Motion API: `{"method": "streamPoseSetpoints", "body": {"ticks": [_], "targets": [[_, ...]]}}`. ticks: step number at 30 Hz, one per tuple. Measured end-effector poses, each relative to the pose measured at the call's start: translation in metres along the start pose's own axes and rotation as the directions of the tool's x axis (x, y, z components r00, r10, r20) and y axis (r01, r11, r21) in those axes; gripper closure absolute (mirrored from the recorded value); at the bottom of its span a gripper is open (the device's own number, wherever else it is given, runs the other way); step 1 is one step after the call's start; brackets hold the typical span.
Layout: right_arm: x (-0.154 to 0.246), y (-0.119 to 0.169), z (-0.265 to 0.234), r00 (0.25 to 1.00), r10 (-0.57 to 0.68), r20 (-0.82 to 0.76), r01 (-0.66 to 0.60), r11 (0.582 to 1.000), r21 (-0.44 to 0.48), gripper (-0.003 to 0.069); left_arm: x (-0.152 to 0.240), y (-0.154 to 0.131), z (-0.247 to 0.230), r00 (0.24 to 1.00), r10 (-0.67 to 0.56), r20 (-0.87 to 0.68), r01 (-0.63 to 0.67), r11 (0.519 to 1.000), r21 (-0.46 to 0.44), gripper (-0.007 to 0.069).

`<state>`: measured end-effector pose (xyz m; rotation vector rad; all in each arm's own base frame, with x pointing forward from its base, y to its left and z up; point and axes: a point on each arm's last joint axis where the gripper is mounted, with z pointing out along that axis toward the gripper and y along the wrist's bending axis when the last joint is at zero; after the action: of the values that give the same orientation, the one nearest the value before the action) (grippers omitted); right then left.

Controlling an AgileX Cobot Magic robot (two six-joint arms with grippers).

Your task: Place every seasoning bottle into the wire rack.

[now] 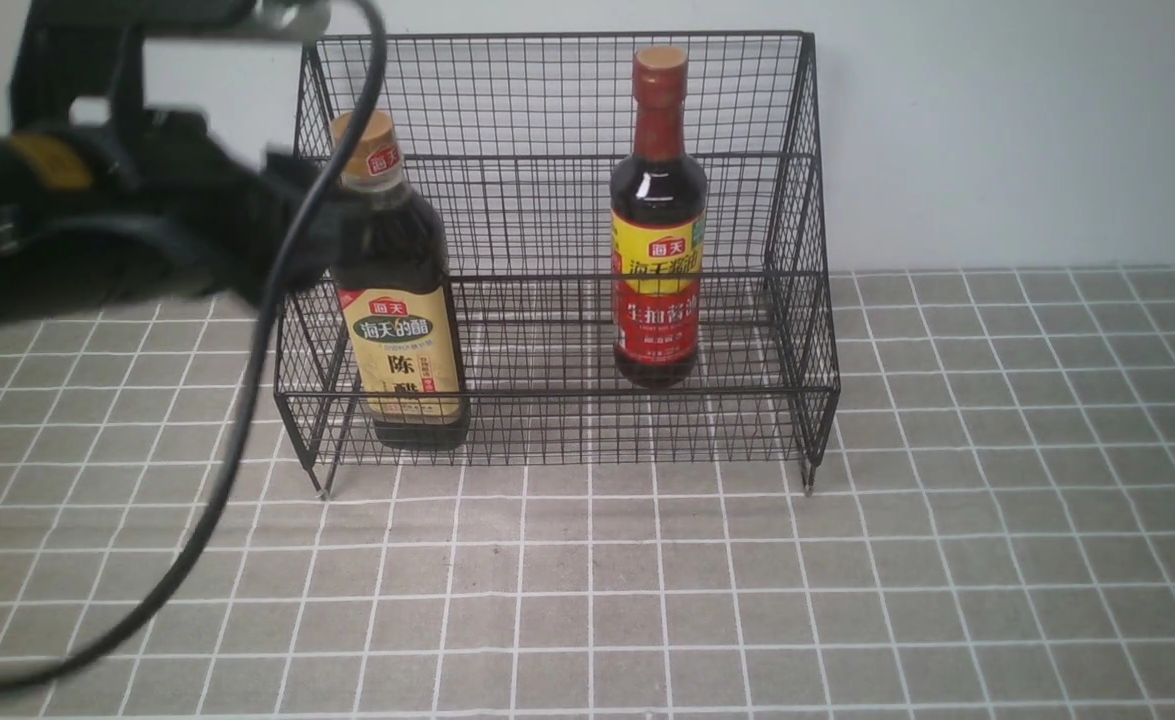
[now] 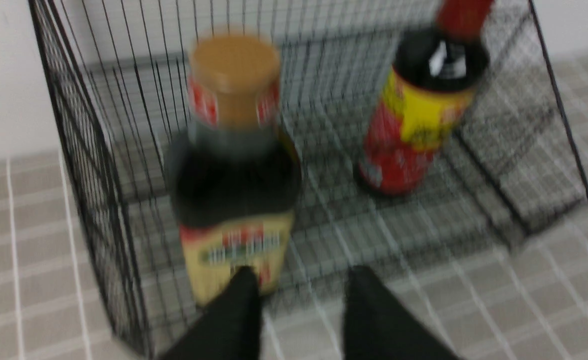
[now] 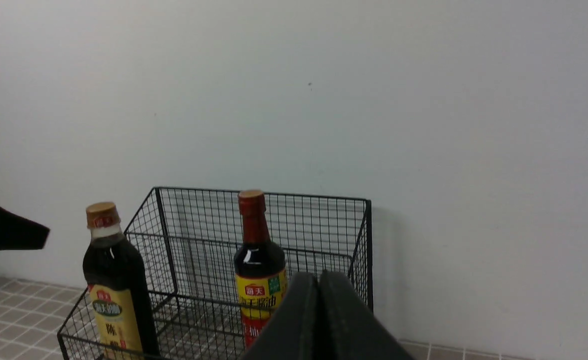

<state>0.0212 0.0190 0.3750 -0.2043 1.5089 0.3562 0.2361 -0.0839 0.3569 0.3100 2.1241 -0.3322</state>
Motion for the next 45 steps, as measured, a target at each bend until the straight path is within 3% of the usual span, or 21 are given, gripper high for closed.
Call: {"method": "streamPoseSetpoints", "body": {"ticks": [1, 2, 3, 7, 18, 22, 39, 45], "targets": [[0.0, 0.0, 0.0, 1.0, 0.0, -0.003, 0.0, 1.0, -0.001, 0.0669, 0.001, 0.0, -0.001, 1.0, 0.002, -0.008, -0.002, 1.0, 0.0, 0.0457], [0.002, 0.0, 0.0, 1.0, -0.005, -0.025, 0.005, 1.0, -0.002, 0.0669, 0.008, -0.001, -0.011, 0.998, 0.014, -0.064, -0.014, 1.0, 0.005, 0.0554], [0.004, 0.0, 0.0, 0.999, -0.008, -0.04, 0.007, 1.0, -0.004, 0.0669, 0.009, -0.002, -0.016, 0.997, 0.018, -0.072, -0.018, 1.0, 0.006, 0.0582], [0.007, 0.0, 0.0, 0.997, -0.02, -0.076, 0.02, 1.0, -0.003, 0.0669, 0.029, -0.004, -0.041, 0.997, 0.016, -0.074, -0.015, 1.0, 0.011, 0.063], [0.007, 0.0, 0.0, 0.996, -0.024, -0.081, 0.024, 1.0, -0.003, 0.0669, 0.124, 0.001, -0.079, 0.996, -0.058, 0.062, 0.058, 0.998, 0.0, 0.0632], [0.007, 0.0, 0.0, 0.996, -0.026, -0.081, 0.026, 1.0, -0.003, 0.0669, 0.143, 0.002, -0.09, 0.988, -0.069, 0.136, 0.068, 0.998, 0.006, 0.0632], [0.007, 0.0, 0.0, 0.996, -0.027, -0.081, 0.027, 1.0, -0.003, 0.0669, 0.147, 0.001, -0.102, 0.977, -0.06, 0.202, 0.059, 0.998, 0.014, 0.0632], [0.007, 0.0, 0.0, 0.996, -0.028, -0.081, 0.028, 1.0, -0.002, 0.0669, 0.146, 0.004, -0.104, 0.975, 0.007, 0.224, 0.0, 1.0, -0.03, 0.0632]]}}
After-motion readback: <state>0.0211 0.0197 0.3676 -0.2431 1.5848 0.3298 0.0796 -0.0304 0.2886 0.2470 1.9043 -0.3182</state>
